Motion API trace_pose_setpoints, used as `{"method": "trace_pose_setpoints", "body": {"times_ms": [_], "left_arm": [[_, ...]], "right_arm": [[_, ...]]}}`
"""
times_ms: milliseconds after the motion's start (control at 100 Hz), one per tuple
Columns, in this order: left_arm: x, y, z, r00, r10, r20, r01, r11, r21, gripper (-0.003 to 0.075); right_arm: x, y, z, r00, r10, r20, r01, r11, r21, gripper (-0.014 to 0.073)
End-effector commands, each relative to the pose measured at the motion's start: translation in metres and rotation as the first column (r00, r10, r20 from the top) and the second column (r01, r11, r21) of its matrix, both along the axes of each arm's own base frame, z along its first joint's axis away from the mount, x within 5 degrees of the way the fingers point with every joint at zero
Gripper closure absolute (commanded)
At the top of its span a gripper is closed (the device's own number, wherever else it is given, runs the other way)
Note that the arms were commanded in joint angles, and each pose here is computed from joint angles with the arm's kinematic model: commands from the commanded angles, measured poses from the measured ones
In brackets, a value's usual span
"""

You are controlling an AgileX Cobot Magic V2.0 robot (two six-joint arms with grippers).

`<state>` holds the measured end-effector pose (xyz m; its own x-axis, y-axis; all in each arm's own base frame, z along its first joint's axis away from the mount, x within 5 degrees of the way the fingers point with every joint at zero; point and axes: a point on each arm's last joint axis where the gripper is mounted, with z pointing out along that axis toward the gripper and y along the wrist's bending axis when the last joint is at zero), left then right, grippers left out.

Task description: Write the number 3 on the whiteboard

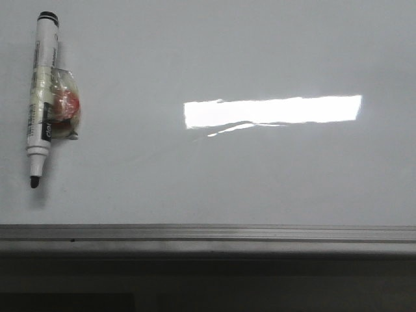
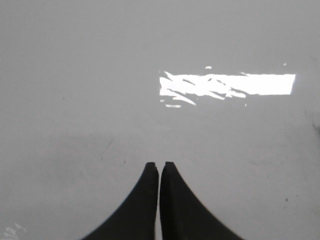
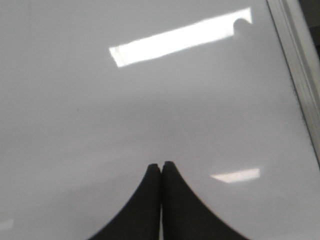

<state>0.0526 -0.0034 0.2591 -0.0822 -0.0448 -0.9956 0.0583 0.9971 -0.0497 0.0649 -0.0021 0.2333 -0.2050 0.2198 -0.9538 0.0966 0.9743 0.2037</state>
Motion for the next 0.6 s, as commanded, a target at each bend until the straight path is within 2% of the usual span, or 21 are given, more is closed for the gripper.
{"method": "trace_pose_setpoints", "body": {"times_ms": [0,100,170,240,290,360,420,530,590], "left_arm": [[0.000,0.000,0.027,0.996,0.003,0.093,0.000,1.000,-0.028,0.0740],[0.001,0.000,0.030,0.996,0.000,0.084,0.002,1.000,-0.020,0.0732],[0.001,0.000,0.026,0.999,-0.001,0.044,0.002,1.000,-0.015,0.0647],[0.001,0.000,0.023,1.000,-0.002,0.010,0.002,1.000,-0.013,0.0465],[0.001,0.000,0.022,1.000,-0.002,0.014,0.002,1.000,-0.014,0.0295],[0.004,0.000,0.019,0.999,-0.001,0.045,0.001,1.000,-0.016,0.0153],[0.006,-0.001,0.015,0.996,0.000,0.091,0.002,1.000,-0.028,0.0124],[0.008,-0.002,0.014,0.988,-0.009,0.154,0.025,0.994,-0.103,0.0160],[0.008,-0.003,0.015,0.986,-0.030,0.163,0.049,0.992,-0.113,0.0178]], "right_arm": [[0.007,-0.001,0.026,1.000,0.000,0.004,0.000,1.000,0.003,0.0649],[0.013,-0.001,0.028,1.000,-0.001,-0.021,0.001,1.000,0.006,0.0649],[0.014,-0.001,0.027,0.999,0.001,-0.039,0.000,1.000,0.008,0.0649],[0.014,-0.001,0.026,0.999,0.001,-0.042,-0.001,1.000,0.008,0.0649],[0.014,-0.001,0.026,0.999,0.001,-0.042,-0.001,1.000,0.008,0.0649],[0.014,-0.001,0.026,0.999,0.001,-0.042,-0.001,1.000,0.008,0.0649],[0.014,-0.001,0.026,0.999,0.001,-0.042,-0.001,1.000,0.008,0.0649],[0.014,-0.001,0.026,0.999,0.002,-0.046,-0.002,1.000,0.009,0.0649],[0.013,-0.001,0.025,0.998,0.004,-0.055,-0.003,1.000,0.010,0.0649]]}}
